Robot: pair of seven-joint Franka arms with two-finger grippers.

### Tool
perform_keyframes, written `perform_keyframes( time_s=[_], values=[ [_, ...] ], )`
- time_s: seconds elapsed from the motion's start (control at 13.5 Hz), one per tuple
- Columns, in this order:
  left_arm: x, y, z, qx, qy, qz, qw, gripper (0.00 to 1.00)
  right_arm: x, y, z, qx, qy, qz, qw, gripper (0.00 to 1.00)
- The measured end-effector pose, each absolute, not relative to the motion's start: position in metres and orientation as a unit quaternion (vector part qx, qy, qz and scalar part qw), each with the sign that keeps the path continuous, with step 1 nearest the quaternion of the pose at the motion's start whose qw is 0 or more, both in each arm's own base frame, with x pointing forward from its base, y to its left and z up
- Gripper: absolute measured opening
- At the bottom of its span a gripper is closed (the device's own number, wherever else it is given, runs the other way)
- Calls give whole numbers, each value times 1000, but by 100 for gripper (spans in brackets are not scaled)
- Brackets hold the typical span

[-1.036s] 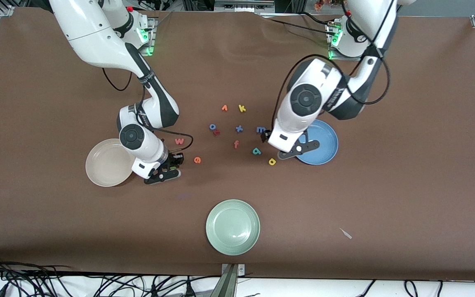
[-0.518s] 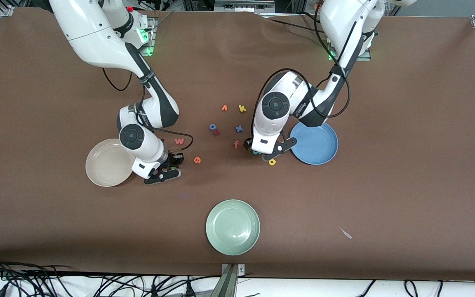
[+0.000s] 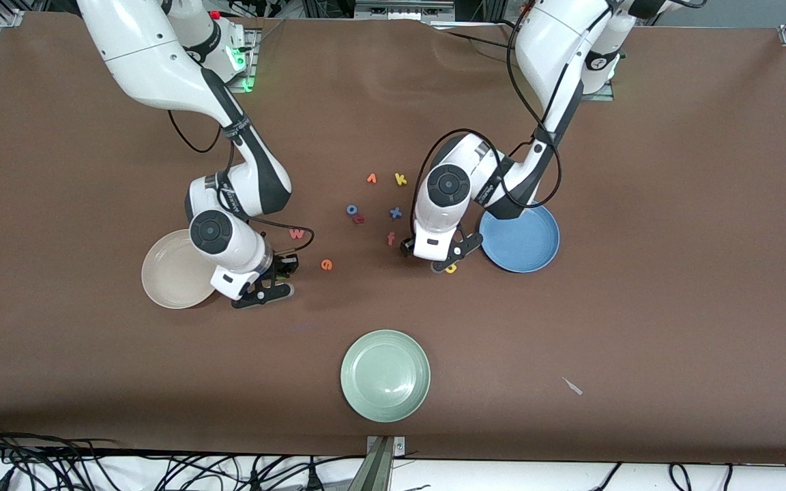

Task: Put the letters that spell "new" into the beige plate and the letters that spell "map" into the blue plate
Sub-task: 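Lower the left gripper to the teal b while the right gripper lifts the c, then grasp the teal b with the left gripper while the right gripper places the c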

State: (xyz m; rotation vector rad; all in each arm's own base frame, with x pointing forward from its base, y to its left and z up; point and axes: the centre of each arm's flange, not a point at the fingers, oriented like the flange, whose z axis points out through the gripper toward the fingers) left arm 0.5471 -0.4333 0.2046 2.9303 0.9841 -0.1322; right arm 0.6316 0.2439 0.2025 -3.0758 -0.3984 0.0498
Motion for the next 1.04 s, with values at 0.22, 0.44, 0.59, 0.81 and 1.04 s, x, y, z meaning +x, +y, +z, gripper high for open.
perform_keyframes(
  time_s=[0.22, 0.44, 0.59, 0.81, 1.04],
  values=[
    [545, -431, 182, 945, 322, -37, 31, 74, 638, 224, 215, -991, -129, 25, 7, 27],
    [545, -431, 178, 945, 324, -37, 30, 60, 643, 194, 226, -990, -138, 42, -8, 27],
    [545, -431, 177, 945, 325, -36, 32, 56, 647, 172, 234, -988, -146, 52, -17, 27],
    [545, -431, 175, 944, 326, -36, 32, 49, 651, 140, 237, -986, -153, 66, -30, 27],
    [545, -431, 174, 944, 327, -35, 32, 30, 652, 115, 236, -983, -159, 80, -38, 27]
  ],
)
